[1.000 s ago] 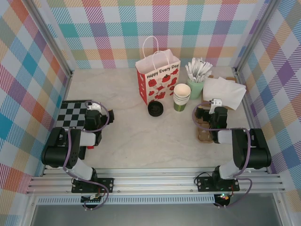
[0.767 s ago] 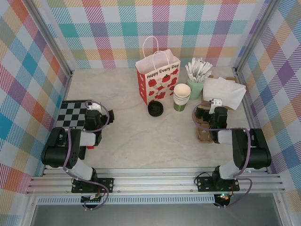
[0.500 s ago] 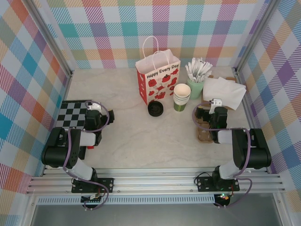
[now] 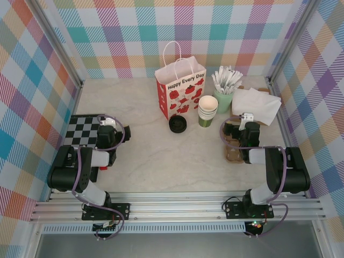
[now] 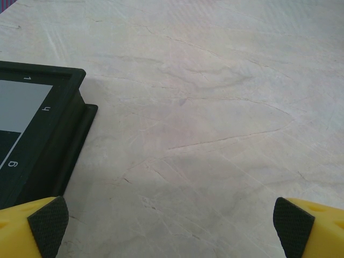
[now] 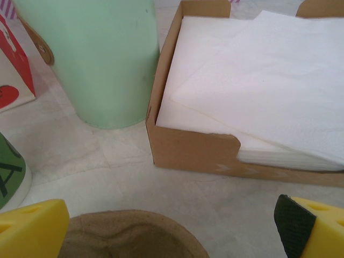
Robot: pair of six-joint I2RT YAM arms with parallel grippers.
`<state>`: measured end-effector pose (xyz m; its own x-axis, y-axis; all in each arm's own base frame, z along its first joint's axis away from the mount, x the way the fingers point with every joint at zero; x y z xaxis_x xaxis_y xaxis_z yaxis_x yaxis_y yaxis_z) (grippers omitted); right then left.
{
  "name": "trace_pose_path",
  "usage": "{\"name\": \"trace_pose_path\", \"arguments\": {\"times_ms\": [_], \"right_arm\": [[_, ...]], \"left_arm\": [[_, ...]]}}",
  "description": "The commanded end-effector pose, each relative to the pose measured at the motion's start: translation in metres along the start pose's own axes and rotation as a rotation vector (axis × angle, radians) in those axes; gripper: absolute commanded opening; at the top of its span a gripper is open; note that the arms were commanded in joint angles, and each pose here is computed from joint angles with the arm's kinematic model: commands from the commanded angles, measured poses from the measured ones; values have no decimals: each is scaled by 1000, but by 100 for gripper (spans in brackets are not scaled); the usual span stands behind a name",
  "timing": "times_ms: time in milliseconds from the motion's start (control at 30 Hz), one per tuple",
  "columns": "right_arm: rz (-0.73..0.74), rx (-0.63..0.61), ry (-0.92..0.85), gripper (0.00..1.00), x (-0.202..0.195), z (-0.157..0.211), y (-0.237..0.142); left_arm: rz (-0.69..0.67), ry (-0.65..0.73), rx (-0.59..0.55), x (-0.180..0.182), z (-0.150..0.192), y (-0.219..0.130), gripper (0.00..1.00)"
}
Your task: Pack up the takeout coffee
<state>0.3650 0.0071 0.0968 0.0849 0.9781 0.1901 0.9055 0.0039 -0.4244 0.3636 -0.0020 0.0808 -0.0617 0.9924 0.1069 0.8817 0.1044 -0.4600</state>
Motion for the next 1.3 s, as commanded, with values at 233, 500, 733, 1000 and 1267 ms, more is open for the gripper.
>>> {"name": "trace_pose_path", "arguments": {"times_ms": [233, 500, 733, 1000, 1267], "right_arm": [[-68, 98, 312, 100, 32, -81, -81], [-114, 525, 539, 79, 89, -93, -111], [85, 554, 438, 62, 105, -119, -76], [139, 630, 333, 46, 125, -120, -29], [186, 650, 237, 31, 134, -112, -9]], "left_arm": [[-176, -221, 15, -3, -100, -67, 100], [52, -524, 113, -79, -102, -96, 100], [111, -625, 228, -106, -102, -80, 100], [107, -607, 300, -115, -92, -70, 100], [83, -584, 348, -117, -83, -64, 100]]}}
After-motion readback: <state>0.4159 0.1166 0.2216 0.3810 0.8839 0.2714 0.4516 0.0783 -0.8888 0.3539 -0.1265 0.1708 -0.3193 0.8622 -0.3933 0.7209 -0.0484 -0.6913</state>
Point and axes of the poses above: each hand's point on the last joint's axis, 136 mm out from that joint toward the fingers, its own y axis out along the fingers, its own x axis along the line the jaws close on, z = x × y, the point moved 3 cm from there along -y, back along the fingers, and after that the axes turned 9 degrees about y, right-handed, at the moved point
